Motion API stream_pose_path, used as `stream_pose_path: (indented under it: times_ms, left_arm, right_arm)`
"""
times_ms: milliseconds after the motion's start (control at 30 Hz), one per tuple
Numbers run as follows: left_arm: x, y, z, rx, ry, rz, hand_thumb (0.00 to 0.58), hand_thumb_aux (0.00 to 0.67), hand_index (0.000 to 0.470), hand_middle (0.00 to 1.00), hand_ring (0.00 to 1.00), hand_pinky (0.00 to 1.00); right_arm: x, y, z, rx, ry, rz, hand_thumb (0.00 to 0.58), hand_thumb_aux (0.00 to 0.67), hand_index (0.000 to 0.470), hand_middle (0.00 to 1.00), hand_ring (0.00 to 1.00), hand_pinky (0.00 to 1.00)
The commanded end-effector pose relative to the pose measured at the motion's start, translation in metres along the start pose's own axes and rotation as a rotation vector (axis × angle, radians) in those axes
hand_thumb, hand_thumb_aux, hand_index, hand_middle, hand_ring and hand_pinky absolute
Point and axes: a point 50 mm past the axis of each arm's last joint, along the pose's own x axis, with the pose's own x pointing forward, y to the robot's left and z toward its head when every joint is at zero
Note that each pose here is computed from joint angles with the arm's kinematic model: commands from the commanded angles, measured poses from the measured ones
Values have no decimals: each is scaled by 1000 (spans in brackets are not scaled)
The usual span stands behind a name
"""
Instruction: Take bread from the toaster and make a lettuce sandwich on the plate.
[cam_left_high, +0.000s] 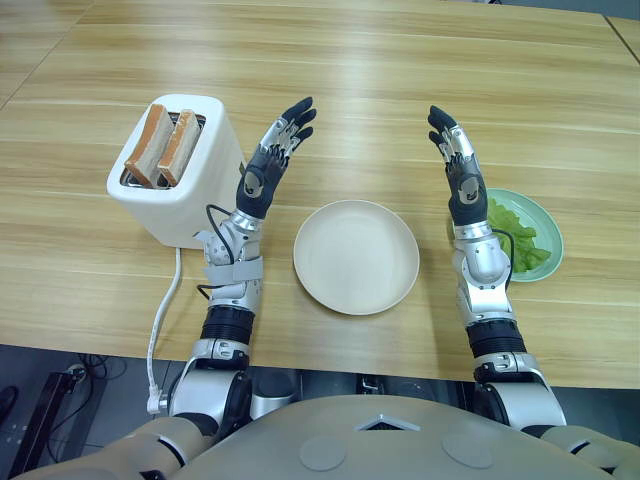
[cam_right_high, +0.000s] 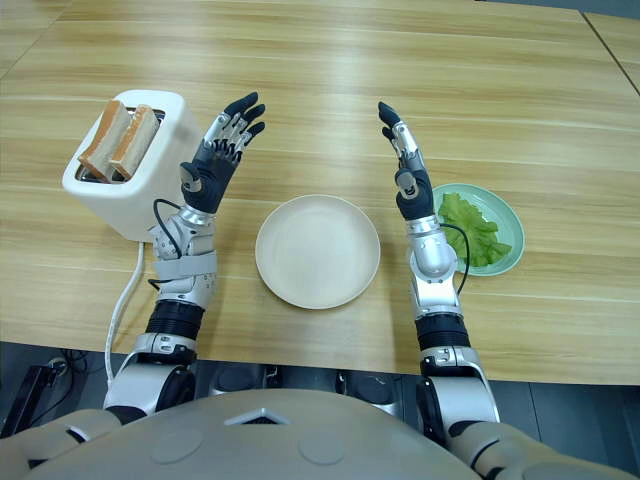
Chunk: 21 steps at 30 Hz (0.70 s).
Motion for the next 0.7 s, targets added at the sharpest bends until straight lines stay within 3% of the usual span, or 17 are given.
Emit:
stream_pose_path:
  times_ms: [33,433,600,700]
  left_arm:
    - [-3,-2,-4,-13,27,-9,0,0,0,0,0,0]
    - [-4,-2,1,-23,9,-22,0,0,0,0,0,0]
    - [-3,18,53,-56,-167,-2,0,0,0,0,0,0]
    - [-9,37,89,54,-249,20,0,0,0,0,0,0]
  right_arm:
    - [-1,1,0,1,0,4,0,0,0,0,0,0]
    - [-2,2,2,1,-5,7,0,0,0,0,0,0]
    - [-3,-1,4,-6,-7,6,0,0,0,0,0,0]
    - [-3,-2,5,-9,-7,4,0,0,0,0,0,0]
